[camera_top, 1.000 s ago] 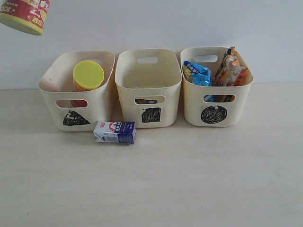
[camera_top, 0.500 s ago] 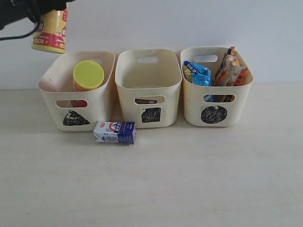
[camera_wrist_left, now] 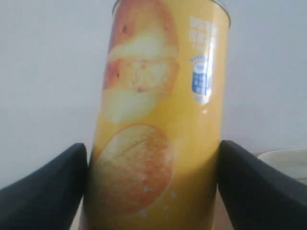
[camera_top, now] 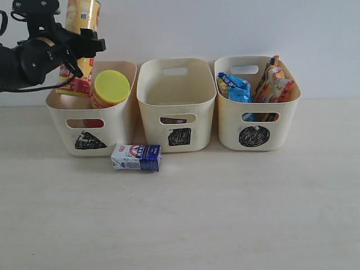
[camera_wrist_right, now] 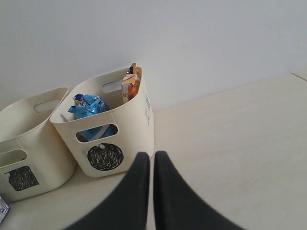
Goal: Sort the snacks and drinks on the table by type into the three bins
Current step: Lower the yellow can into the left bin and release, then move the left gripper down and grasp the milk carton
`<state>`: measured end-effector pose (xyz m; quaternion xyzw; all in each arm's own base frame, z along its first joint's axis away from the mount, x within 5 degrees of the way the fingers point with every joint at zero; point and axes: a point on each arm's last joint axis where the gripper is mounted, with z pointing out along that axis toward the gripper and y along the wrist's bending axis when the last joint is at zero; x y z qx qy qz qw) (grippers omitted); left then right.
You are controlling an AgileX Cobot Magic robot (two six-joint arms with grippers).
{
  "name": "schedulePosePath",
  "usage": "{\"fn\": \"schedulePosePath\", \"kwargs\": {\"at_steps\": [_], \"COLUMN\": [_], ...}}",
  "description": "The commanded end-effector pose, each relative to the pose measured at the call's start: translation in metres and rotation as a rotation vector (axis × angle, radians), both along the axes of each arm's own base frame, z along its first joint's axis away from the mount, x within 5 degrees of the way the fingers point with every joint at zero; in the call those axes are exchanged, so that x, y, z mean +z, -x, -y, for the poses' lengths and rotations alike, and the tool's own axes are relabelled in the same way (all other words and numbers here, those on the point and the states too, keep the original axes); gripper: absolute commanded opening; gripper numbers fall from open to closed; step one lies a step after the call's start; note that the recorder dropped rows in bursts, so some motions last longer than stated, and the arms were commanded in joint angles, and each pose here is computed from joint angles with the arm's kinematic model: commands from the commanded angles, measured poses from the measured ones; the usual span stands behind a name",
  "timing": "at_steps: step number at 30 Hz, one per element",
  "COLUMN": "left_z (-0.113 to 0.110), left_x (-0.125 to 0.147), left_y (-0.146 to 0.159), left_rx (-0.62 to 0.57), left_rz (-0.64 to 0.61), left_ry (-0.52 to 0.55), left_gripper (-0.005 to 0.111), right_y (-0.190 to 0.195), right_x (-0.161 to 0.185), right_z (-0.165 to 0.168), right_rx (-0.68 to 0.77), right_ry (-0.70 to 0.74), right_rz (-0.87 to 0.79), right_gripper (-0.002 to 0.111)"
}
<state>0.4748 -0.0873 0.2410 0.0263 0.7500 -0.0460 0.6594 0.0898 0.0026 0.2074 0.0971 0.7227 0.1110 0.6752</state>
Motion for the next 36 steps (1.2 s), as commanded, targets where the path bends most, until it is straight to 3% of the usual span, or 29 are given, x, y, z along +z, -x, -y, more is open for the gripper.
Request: {"fn": "schedulePosePath", "kwargs": {"at_steps": [1, 7, 11, 13, 17, 26, 36], "left_z": [-0.002, -0.002, -0.003, -0.004, -0.004, -0.007, -0.022], "left_x": [-0.002, 0.014, 0.055, 0.082, 0.1, 0.14, 0.176], "left_y": [0.0, 0.007, 0.024, 0.041, 0.06, 0.112, 0.193], "left_rx": [0.006, -0.023, -0.042, -0.07, -0.115, -0.204, -0.209], "left_rz": [0.003, -0.009, 0.008, -0.022, -0.115, -0.272, -0.185], "left_ry": [0.005, -0.094, -0.084, -0.081, -0.086, -0.104, -0.077], "left_gripper": [0.075, 0.078, 0.073, 0.045, 0.005, 0.004, 0.004], "right_y": [0.0, 0.0, 0.0, 0.0, 0.0, 0.0, 0.0], "right_x": [-0.001, -0.001, -0.001, -0.001, -0.001, -0.001, -0.001], "right_z": [0.0, 0.0, 0.0, 0.0, 0.0, 0.0, 0.0], "right_rx": [-0.001, -0.001, -0.001, -0.001, -0.001, -0.001, -0.001], "right_ry": [0.005, 0.004, 0.004, 0.004, 0.004, -0.004, -0.004], "right_rz": [-0.001, -0.002, -0.002, -0.002, -0.002, -0.004, -0.004], "right_gripper": [0.0, 0.0, 0.0, 0.0, 0.0, 0.0, 0.0]}}
